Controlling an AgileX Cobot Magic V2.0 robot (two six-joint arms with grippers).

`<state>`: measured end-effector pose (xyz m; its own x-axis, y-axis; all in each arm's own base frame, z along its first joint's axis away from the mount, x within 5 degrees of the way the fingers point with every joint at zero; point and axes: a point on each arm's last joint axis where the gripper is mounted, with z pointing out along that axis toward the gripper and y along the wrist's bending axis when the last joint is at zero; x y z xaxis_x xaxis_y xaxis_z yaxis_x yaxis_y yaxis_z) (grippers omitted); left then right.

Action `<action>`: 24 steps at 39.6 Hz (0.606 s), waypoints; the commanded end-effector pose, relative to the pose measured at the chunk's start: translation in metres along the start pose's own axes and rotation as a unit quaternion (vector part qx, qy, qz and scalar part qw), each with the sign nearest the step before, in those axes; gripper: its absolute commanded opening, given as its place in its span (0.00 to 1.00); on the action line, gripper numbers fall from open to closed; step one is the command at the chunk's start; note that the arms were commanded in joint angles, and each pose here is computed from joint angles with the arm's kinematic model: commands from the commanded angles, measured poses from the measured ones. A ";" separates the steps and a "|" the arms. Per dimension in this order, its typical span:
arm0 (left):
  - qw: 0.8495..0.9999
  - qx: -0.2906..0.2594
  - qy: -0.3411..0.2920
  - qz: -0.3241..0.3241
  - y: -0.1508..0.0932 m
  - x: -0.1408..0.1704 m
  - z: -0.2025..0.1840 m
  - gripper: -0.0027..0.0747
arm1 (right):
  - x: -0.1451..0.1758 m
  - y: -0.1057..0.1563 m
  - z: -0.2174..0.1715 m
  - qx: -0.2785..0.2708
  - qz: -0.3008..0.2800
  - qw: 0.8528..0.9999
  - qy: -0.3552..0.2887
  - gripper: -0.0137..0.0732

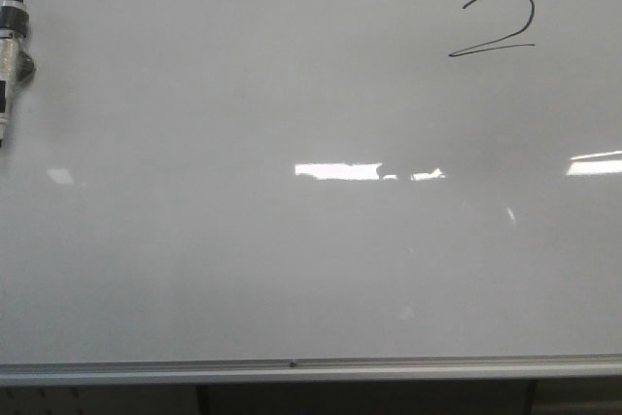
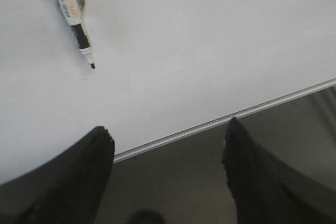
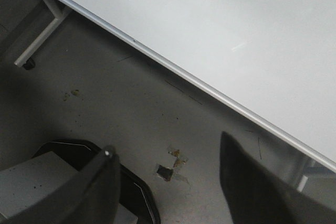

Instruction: Write number 2 on whiteboard

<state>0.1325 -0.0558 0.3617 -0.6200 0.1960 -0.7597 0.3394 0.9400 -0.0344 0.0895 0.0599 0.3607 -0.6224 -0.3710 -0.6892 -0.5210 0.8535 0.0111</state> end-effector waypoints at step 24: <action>0.997 0.028 -0.076 0.010 -0.005 -0.001 -0.034 0.07 | -0.005 -0.005 -0.002 0.022 -0.014 0.996 -0.084 0.19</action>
<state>0.1063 -0.0497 0.3727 -0.5651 0.1915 -0.8025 0.3792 0.9242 -0.0465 0.0912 0.0572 0.3532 -0.5641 -0.3625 -0.7419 -0.5154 0.8566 -0.0266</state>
